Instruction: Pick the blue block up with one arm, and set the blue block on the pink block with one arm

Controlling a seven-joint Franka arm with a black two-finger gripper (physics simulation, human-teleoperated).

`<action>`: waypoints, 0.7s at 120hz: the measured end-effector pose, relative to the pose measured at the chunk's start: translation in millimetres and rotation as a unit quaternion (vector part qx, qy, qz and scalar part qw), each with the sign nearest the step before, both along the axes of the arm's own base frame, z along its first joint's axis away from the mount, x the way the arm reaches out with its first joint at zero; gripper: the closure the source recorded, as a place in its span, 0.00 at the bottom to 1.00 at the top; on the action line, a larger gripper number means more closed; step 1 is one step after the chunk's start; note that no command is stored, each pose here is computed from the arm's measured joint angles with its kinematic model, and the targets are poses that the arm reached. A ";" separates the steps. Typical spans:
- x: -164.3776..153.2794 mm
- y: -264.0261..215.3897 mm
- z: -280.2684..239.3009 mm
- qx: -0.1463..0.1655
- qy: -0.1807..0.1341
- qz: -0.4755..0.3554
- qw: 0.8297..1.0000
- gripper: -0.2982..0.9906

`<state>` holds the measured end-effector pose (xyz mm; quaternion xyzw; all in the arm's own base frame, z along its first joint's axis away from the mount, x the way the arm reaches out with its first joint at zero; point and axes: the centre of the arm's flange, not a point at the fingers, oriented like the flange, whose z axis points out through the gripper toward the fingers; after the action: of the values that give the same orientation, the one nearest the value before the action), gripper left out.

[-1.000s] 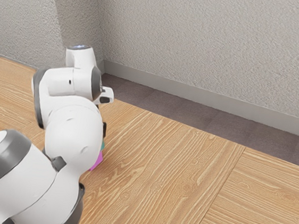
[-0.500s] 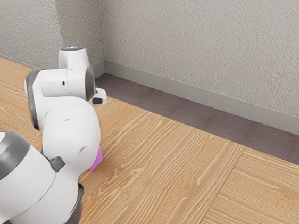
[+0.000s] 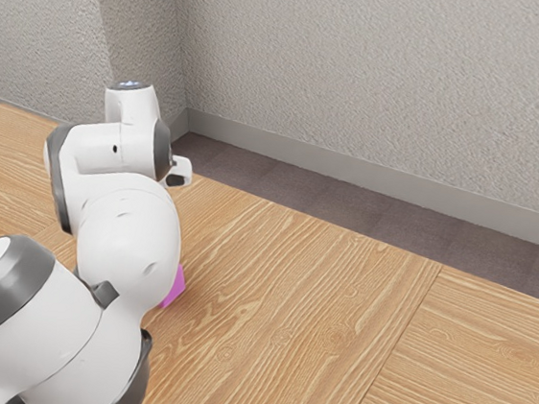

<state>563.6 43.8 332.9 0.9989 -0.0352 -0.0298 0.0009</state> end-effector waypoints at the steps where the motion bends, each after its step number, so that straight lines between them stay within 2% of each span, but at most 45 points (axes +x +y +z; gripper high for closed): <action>1: 0.0 0.0 0.0 0.000 0.000 0.000 1.000 0.49; 84: 3.5 -3.3 -4.3 -0.002 -0.004 0.038 0.999 0.49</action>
<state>567.1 40.5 328.6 0.9997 0.0027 -0.0256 0.0039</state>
